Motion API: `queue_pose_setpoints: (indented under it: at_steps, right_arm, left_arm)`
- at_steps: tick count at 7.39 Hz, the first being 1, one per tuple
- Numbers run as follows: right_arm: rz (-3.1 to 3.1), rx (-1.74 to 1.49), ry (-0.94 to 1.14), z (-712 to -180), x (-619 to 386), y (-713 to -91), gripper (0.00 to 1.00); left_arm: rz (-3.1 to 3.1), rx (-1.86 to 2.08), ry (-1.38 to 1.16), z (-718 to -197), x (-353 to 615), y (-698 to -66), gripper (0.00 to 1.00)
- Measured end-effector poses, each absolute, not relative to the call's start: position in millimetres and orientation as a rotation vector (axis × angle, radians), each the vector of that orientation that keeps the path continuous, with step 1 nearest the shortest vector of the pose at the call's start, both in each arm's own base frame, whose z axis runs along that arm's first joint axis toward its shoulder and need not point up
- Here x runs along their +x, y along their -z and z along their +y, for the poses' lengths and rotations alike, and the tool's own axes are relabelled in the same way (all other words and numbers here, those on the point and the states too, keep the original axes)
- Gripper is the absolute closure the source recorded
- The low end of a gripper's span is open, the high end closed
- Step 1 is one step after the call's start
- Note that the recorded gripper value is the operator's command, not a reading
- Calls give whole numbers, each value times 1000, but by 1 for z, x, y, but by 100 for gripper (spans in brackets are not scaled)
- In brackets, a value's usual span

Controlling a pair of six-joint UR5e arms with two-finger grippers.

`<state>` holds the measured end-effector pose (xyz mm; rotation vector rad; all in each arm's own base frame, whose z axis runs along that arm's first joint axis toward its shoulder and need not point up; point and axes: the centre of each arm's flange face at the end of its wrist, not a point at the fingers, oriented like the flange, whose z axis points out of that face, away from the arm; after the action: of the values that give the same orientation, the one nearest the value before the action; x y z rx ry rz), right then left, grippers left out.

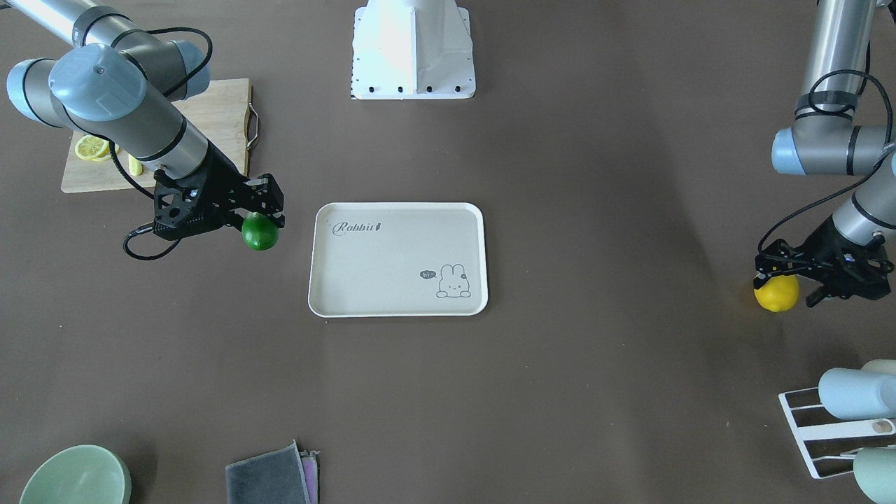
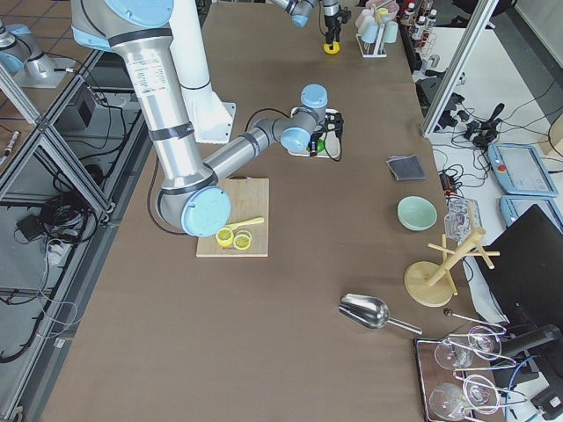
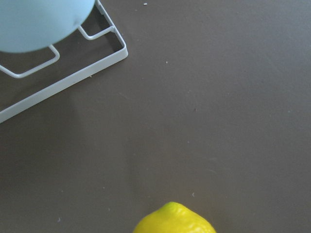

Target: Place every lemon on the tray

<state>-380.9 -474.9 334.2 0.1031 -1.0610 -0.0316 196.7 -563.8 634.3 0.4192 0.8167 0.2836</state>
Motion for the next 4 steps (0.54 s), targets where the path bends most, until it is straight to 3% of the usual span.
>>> queue_pose_setpoints:
  at_steps: [1, 4]
  right_arm:
    - [-1063, 105, 26, -475, -386, -330, 100]
    - [-1068, 107, 1, -482, -402, -316, 100]
  left_arm:
    - [821, 409, -275, -561, 197, -637, 99]
    - [921, 374, -220, -557, 205, -609, 100]
